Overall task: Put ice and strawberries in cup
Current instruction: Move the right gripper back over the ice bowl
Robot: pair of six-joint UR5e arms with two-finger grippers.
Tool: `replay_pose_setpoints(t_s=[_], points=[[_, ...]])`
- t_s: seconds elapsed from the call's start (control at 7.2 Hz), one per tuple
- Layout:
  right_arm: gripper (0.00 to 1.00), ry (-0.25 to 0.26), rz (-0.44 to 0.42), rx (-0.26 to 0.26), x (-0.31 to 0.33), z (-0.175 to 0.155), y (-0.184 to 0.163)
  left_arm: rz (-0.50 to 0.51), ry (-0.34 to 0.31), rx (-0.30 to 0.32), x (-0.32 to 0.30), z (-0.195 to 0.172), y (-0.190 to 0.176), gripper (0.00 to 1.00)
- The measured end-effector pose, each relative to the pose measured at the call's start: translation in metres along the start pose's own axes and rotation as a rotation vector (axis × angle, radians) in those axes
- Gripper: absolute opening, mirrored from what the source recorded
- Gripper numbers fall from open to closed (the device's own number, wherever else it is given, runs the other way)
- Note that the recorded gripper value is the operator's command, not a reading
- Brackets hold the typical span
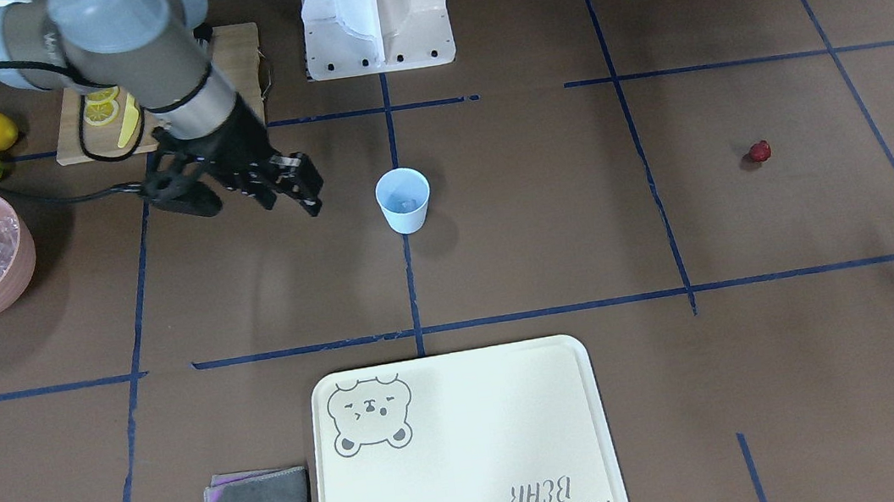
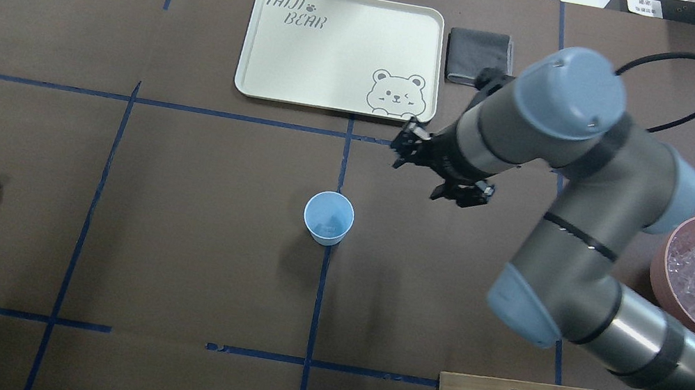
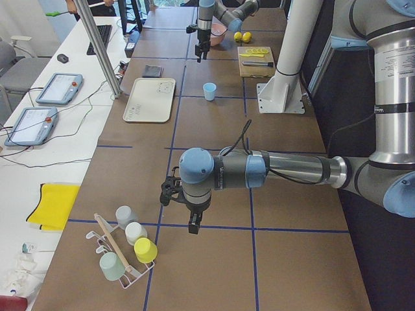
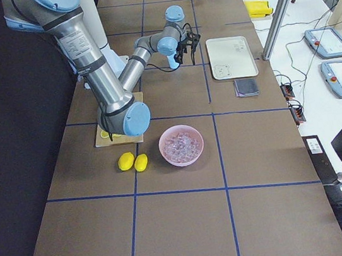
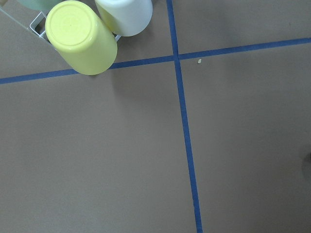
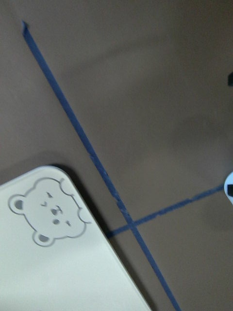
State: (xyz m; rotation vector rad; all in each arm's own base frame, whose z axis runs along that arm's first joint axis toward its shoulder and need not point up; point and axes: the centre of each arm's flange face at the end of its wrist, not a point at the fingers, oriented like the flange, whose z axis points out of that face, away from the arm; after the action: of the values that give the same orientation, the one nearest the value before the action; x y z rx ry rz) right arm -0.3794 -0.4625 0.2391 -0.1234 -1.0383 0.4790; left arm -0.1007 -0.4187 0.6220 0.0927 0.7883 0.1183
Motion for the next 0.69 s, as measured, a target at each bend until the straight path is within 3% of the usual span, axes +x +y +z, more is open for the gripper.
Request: replay_pose_setpoints(t_s=[0.42, 0.69], points=[[0.72, 0.104, -0.108, 0.047, 0.134, -0.036, -0.081, -0.005, -0.001, -0.001, 0.0, 0.0, 0.001, 1.0], [0.73, 0.164, -0.145, 0.048, 0.209, -0.057, -0.116, -0.008, 0.0, -0.002, -0.001, 0.001, 0.002, 1.0]])
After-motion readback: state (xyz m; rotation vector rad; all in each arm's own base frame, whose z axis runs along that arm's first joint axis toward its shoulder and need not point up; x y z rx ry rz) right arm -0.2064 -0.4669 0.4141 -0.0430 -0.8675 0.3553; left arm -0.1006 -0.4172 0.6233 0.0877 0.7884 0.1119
